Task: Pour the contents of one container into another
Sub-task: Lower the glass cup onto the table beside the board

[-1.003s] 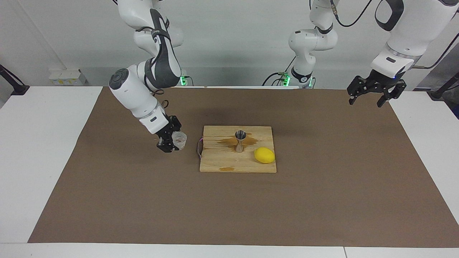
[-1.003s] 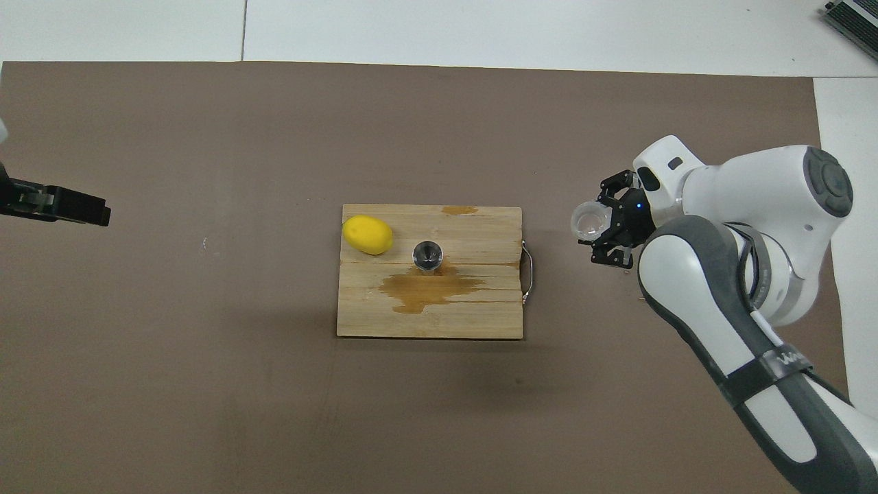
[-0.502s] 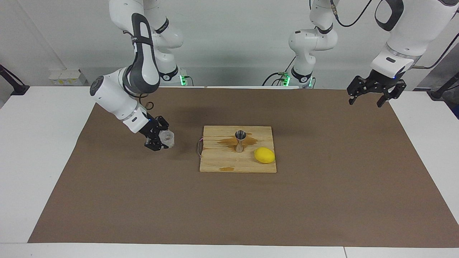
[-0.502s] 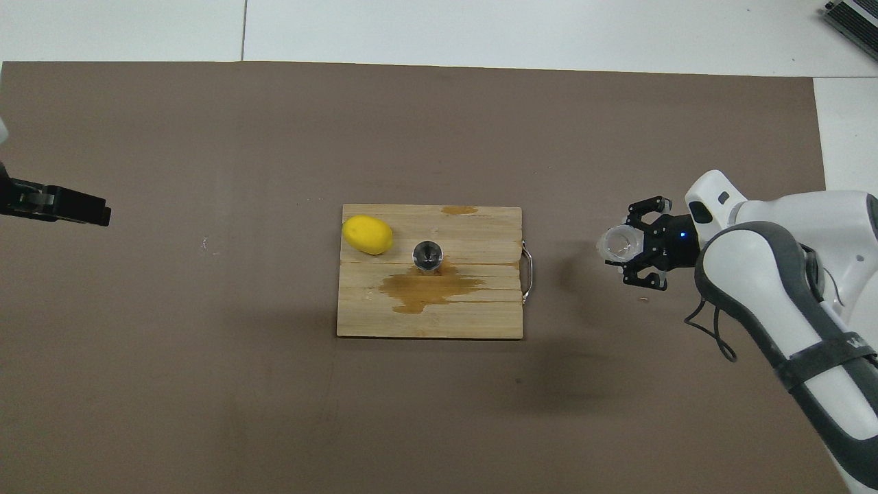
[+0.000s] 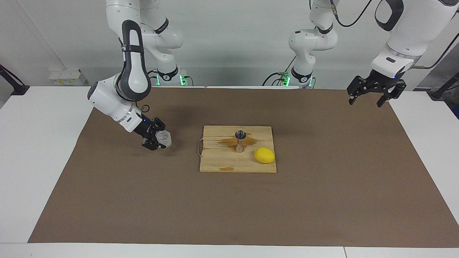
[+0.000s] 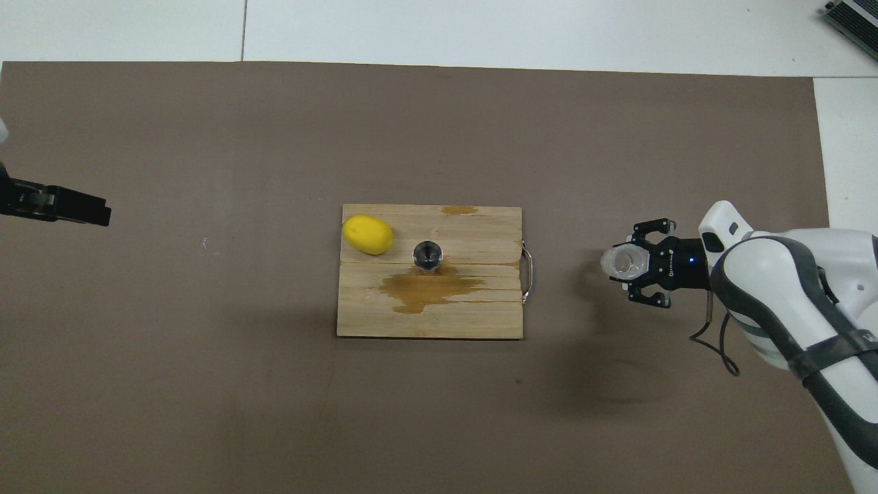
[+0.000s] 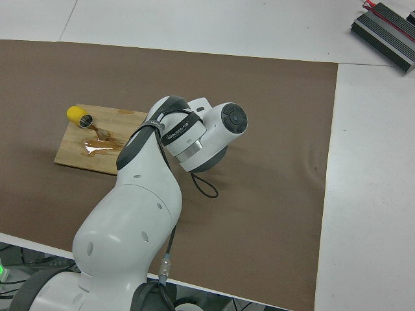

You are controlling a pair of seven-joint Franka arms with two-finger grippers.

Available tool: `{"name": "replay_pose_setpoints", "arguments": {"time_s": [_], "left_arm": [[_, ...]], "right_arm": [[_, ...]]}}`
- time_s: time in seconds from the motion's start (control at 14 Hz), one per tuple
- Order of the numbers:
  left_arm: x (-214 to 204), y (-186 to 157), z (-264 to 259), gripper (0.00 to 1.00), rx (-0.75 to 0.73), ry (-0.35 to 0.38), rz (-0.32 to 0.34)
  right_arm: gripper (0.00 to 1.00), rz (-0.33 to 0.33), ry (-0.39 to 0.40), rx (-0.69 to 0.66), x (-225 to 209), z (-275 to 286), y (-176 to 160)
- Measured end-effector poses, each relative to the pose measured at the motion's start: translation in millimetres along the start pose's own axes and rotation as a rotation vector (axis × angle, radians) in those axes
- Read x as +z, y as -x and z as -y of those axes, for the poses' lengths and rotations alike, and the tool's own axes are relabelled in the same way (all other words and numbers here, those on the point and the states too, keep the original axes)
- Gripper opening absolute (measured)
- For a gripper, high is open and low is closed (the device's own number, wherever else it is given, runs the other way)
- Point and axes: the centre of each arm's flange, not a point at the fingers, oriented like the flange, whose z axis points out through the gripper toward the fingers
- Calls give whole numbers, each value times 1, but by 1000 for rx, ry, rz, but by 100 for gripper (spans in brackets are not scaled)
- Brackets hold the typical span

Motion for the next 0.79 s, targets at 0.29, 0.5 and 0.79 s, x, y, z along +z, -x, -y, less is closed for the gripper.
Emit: {"name": "replay_pose_setpoints", "arguments": {"time_s": [0.29,0.5,0.79], "left_arm": [[0,0,0,100,0,0,0],[0,0,0,100,0,0,0],[0,0,0,100,0,0,0]], "right_arm": [[55,-15,8,-3,0,7,28],[55,-40,15,-4,5,10,49],[54,-49,4,-6,14,12,55]]}}
